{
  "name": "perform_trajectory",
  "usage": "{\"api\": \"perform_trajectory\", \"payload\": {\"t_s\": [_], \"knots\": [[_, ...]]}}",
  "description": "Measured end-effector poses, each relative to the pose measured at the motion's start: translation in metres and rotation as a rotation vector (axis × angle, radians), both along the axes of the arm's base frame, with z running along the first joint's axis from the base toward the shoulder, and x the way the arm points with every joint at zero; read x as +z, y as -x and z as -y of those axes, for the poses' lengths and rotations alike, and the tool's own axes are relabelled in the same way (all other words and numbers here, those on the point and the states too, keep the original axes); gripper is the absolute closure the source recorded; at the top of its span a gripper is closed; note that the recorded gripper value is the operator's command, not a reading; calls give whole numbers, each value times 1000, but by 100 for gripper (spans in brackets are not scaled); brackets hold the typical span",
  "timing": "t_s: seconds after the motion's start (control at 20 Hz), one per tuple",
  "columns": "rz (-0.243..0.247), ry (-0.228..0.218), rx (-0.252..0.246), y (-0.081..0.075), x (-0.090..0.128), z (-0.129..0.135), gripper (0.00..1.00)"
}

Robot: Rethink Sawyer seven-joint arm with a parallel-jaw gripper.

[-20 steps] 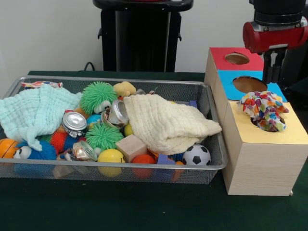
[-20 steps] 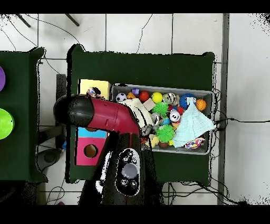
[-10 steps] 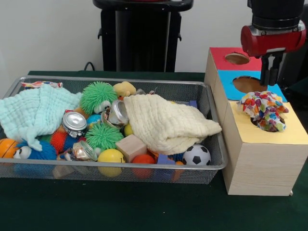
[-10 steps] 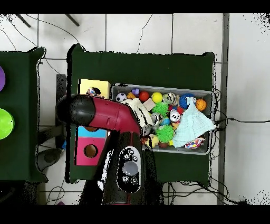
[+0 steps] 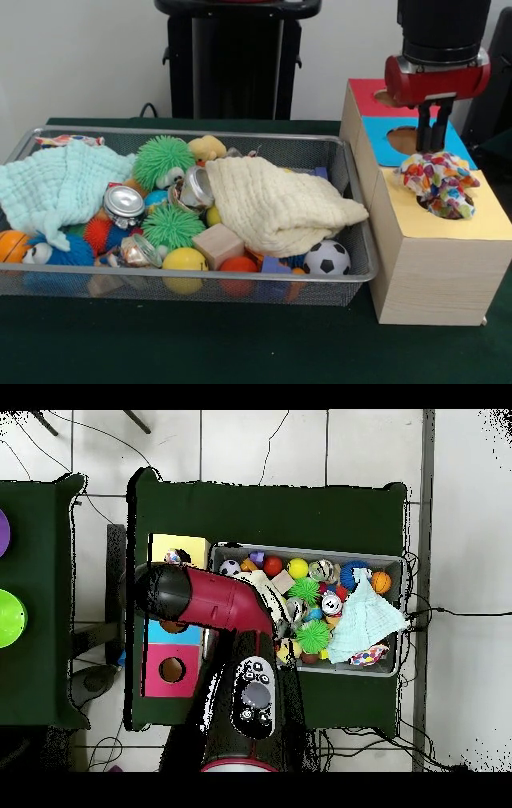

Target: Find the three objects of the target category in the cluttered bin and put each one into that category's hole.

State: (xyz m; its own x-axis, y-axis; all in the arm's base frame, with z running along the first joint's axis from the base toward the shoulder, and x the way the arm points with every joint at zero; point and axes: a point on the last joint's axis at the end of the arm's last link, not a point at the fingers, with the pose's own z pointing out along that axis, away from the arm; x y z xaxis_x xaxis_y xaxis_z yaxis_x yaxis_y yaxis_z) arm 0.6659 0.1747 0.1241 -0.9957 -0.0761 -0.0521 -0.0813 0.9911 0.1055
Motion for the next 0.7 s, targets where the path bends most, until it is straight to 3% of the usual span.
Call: {"api": "perform_trajectory", "payload": {"t_s": [0.7], "knots": [[-64, -45, -38, 4, -39, 12, 100]]}}
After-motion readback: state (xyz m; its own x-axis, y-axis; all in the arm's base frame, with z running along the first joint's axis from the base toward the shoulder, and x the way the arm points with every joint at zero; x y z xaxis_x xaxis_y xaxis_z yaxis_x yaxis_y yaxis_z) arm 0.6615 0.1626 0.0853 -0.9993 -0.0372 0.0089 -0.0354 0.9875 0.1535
